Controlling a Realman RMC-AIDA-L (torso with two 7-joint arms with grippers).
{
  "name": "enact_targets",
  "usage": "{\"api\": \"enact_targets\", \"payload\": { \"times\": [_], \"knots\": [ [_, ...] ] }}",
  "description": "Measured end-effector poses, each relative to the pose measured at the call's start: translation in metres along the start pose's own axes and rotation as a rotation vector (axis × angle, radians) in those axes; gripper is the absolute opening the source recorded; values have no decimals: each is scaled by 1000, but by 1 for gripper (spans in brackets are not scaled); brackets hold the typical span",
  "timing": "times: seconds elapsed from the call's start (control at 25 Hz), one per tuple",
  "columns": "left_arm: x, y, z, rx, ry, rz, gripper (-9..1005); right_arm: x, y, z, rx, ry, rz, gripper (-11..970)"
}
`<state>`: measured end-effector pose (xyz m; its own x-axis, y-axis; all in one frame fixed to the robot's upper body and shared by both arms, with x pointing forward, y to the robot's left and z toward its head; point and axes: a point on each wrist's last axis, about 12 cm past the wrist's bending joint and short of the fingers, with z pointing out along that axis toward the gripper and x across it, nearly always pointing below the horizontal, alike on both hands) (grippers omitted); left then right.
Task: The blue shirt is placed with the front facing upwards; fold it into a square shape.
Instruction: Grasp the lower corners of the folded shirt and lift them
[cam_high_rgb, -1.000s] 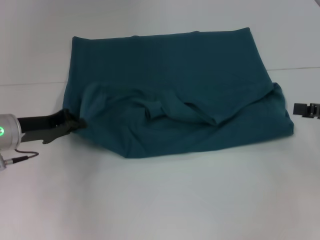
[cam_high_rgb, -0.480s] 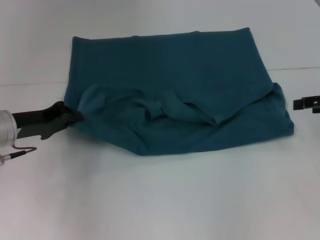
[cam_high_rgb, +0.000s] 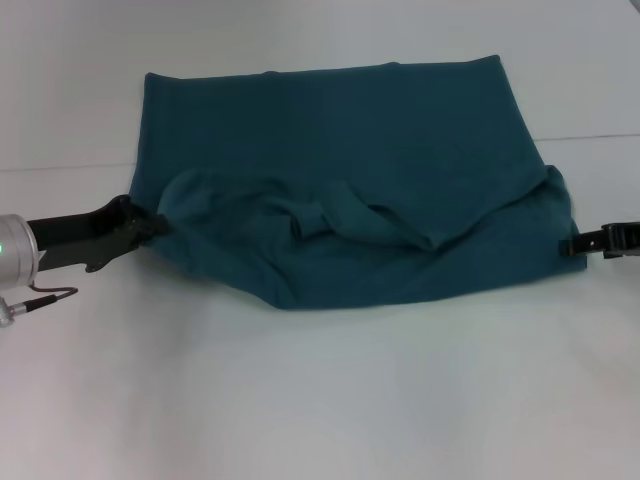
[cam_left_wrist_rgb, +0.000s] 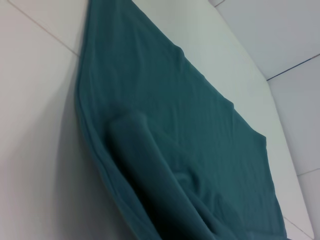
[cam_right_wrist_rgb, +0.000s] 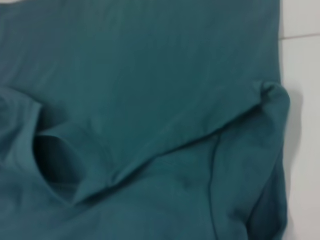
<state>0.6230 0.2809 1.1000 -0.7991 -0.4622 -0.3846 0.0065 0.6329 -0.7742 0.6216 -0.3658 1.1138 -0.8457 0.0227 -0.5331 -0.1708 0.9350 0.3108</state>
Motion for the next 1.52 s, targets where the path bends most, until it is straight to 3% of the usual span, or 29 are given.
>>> {"api": "enact_targets", "payload": {
  "times": [0.64, 1.04, 1.52],
  "knots": [
    [0, 0, 1, -2, -3, -1, 27, -2, 20, 28, 24, -1, -45, 677],
    [0, 0, 2, -6, -4, 3, 27, -9, 28, 29, 21, -12, -57, 653],
    [0, 0, 2, -9, -1, 6, 27, -12, 26, 27, 27, -12, -49, 275]
  ]
}}
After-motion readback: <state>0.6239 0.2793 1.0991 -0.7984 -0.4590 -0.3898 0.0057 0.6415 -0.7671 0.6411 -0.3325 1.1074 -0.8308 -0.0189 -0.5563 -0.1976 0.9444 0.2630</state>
